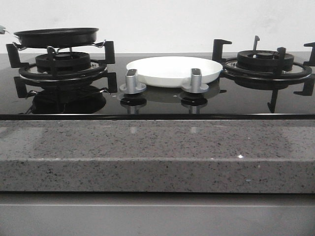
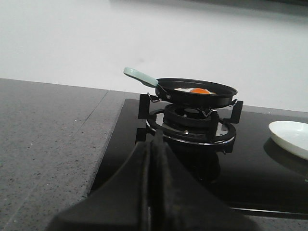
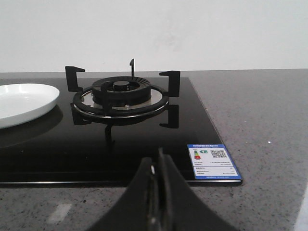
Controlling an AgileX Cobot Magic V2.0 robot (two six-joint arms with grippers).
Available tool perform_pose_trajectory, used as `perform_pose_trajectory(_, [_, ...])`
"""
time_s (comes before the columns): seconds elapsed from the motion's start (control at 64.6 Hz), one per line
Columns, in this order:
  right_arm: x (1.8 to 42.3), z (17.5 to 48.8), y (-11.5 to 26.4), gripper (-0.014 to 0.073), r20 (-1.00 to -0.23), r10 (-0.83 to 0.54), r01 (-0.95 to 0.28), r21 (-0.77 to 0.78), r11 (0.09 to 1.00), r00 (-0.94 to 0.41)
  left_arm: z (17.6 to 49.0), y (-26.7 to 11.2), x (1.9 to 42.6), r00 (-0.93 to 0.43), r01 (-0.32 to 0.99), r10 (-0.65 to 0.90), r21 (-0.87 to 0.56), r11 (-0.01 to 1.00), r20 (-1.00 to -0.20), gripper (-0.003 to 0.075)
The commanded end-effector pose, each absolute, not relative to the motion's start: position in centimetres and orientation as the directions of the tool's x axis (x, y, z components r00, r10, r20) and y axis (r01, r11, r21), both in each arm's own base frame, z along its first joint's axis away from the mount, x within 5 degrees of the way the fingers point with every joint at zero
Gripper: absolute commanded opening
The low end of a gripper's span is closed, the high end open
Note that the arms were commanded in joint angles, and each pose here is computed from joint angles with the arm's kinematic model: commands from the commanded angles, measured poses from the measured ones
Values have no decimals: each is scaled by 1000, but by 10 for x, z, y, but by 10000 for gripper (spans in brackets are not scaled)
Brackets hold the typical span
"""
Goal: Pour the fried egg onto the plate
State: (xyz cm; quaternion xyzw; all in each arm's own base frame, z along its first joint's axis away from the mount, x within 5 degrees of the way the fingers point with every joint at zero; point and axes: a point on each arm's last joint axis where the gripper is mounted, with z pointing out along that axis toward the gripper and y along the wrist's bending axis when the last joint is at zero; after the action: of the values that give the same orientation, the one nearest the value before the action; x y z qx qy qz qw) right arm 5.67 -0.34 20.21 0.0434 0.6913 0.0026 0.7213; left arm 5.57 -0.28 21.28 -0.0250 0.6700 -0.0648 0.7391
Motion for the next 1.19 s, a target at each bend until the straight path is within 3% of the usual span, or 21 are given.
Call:
perform_pose_trajectory(0.0, [54, 212, -3, -67, -987, 55, 52, 64, 997, 154, 219, -3, 53, 184, 73, -141, -130, 989, -973, -19])
perform_pose_trajectory(0.867, [54, 214, -3, -67, -985, 59, 51, 68, 996, 165, 222, -3, 53, 206, 76, -144, -131, 988, -968, -19])
perform_pose_trajectory(1.007, [51, 228, -3, -67, -978, 89, 45, 99, 994, 187, 241, -2, 49, 237, 89, -195, -178, 980, -952, -19])
perform_pose_trajectory(1.177, [41, 263, -3, -67, -977, 80, 45, 91, 995, 199, 287, -2, 36, 246, 96, -195, -176, 980, -949, -19])
